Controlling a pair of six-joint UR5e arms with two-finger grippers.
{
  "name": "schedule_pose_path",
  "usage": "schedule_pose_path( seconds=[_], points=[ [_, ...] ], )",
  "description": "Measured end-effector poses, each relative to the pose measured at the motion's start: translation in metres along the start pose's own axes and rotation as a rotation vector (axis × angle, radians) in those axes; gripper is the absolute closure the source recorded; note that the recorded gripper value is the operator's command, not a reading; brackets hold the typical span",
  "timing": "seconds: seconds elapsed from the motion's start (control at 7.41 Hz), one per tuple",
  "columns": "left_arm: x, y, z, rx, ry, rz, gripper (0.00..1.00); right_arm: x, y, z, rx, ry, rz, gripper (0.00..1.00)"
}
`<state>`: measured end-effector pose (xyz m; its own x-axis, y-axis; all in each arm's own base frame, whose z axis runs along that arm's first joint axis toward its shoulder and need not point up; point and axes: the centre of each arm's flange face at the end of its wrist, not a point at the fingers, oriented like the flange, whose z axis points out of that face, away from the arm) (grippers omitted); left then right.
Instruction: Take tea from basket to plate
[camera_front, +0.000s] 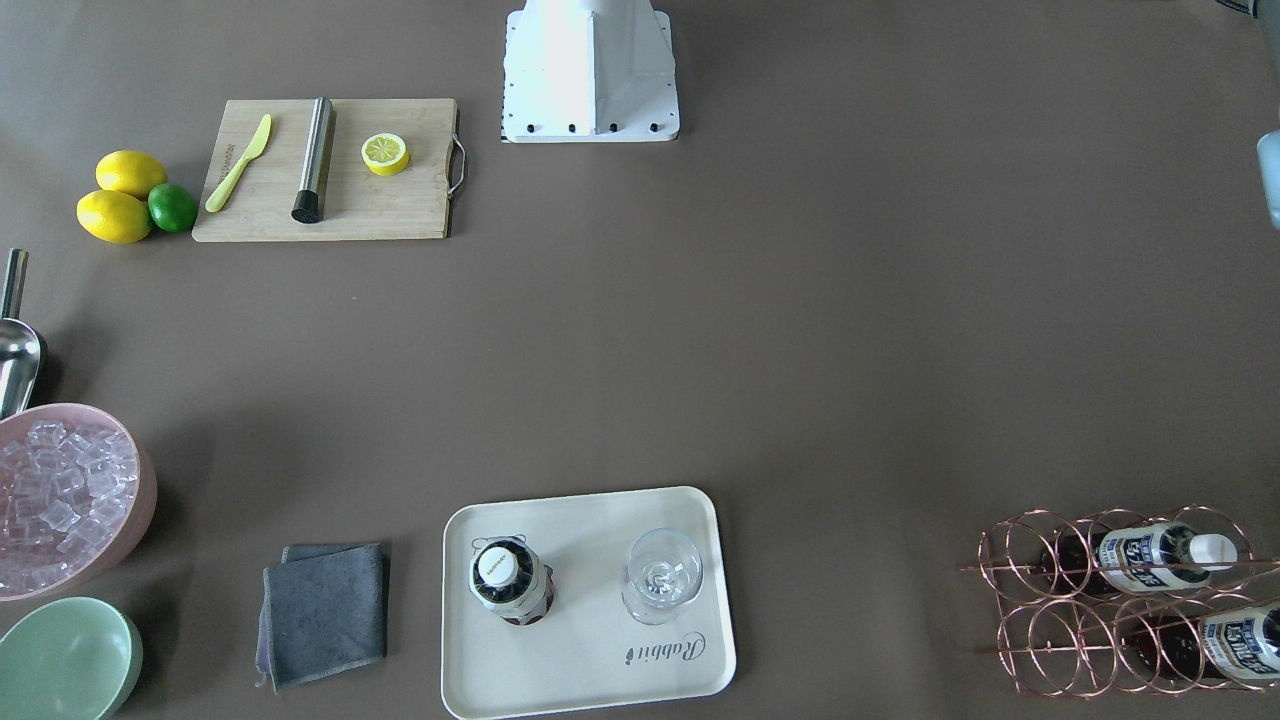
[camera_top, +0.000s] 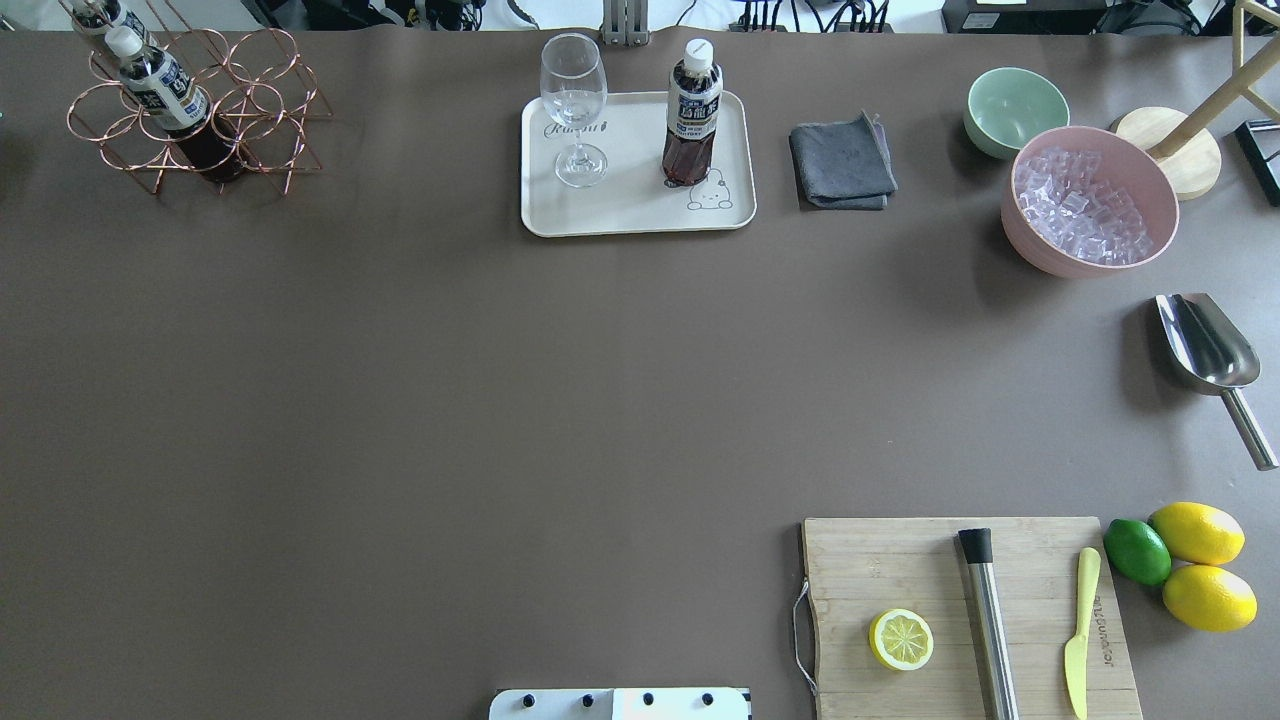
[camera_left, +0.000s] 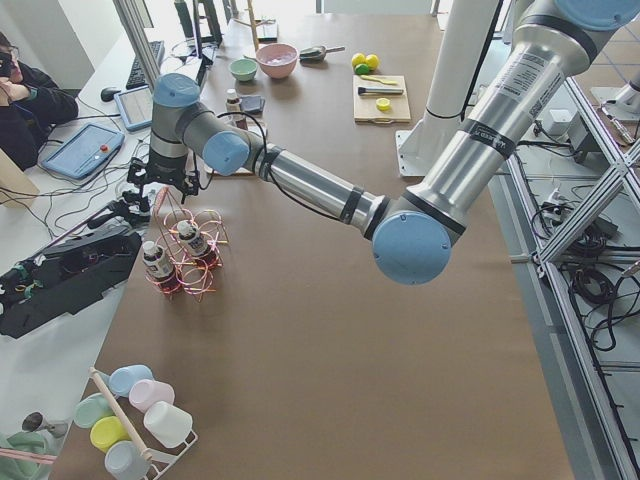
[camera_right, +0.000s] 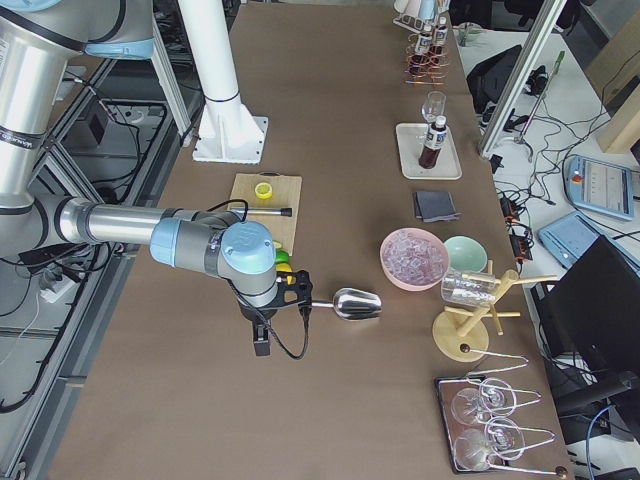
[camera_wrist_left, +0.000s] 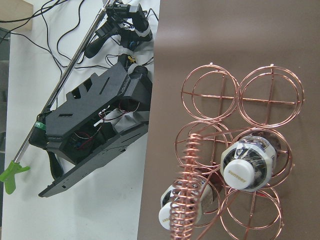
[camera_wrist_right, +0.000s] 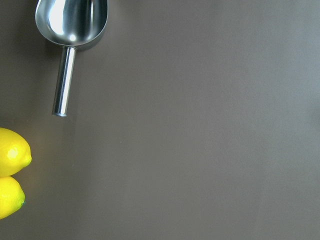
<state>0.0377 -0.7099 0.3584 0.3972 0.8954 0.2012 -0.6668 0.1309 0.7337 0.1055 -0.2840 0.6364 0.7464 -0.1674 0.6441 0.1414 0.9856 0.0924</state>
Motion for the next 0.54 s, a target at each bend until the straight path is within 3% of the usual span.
schedule_pose_path(
  seconds=[0.27,0.54],
  points=[
    [0.039,0.018,-0.019,0.068,0.051,-0.217,0.02,0.006,0.004,0.004,-0.010,0.008,-0.019,0.01],
    [0.066,0.038,-0.029,0.078,0.086,-0.587,0.02,0.009,0.005,0.006,-0.014,0.008,-0.031,0.01]
  ],
)
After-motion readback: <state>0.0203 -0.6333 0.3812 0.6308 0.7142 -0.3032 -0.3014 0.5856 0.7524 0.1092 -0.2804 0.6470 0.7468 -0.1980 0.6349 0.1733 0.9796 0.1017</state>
